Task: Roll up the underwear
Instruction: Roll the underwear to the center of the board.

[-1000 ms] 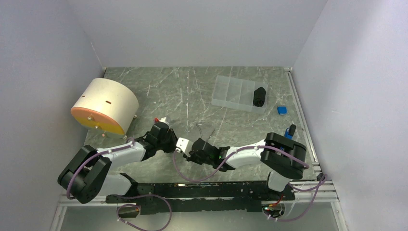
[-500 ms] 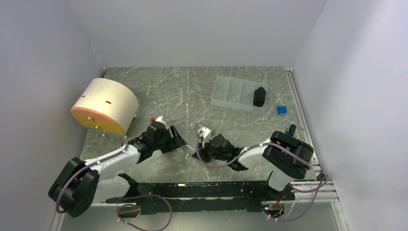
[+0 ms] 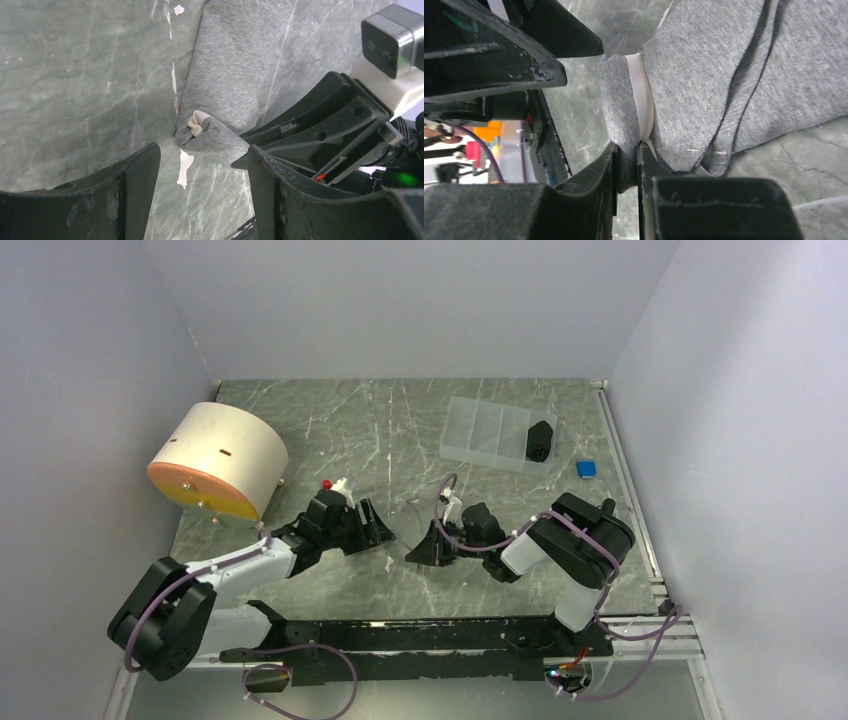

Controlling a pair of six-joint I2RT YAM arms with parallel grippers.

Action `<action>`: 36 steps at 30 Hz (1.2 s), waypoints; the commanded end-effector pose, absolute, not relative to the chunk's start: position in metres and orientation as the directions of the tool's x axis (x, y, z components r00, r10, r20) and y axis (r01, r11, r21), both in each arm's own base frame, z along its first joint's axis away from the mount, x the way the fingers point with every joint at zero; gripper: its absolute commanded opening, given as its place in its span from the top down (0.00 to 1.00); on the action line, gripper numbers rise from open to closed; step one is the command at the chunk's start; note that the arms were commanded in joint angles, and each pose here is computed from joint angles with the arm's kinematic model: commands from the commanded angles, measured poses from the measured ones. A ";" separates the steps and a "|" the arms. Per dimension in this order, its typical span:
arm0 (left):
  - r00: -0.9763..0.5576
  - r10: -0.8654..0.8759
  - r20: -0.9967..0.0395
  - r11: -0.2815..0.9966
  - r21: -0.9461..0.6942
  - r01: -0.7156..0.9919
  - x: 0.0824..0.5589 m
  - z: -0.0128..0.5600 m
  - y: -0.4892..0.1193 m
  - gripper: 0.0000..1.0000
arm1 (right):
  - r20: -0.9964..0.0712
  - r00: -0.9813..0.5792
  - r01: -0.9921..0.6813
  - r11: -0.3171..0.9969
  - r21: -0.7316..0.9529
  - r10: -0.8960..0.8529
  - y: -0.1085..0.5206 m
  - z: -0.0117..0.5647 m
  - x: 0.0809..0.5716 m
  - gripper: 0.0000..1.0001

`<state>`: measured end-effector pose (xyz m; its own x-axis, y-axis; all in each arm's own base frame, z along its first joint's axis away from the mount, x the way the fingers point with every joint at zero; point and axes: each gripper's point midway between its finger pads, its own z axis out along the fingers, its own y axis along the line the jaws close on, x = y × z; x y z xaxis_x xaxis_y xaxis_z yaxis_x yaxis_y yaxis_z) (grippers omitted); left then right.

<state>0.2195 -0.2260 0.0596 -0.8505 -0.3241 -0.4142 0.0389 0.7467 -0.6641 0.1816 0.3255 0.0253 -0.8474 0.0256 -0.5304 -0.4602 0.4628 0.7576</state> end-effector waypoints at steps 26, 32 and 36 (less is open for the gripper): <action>-0.915 -0.187 -0.356 0.846 -0.531 0.034 0.223 0.004 -0.237 0.56 | -0.625 -0.766 -0.548 0.658 0.517 -0.148 0.296 0.063 0.229 0.53; -0.916 -0.186 -0.355 0.852 -0.522 0.029 0.224 0.004 -0.237 0.57 | -0.790 -0.495 -0.769 0.606 0.205 -0.361 0.309 0.084 0.219 0.53; -0.918 -0.188 -0.349 0.851 -0.524 0.025 0.223 0.003 -0.237 0.58 | -0.825 -0.315 -0.845 0.534 0.019 -0.469 0.326 0.084 0.206 0.52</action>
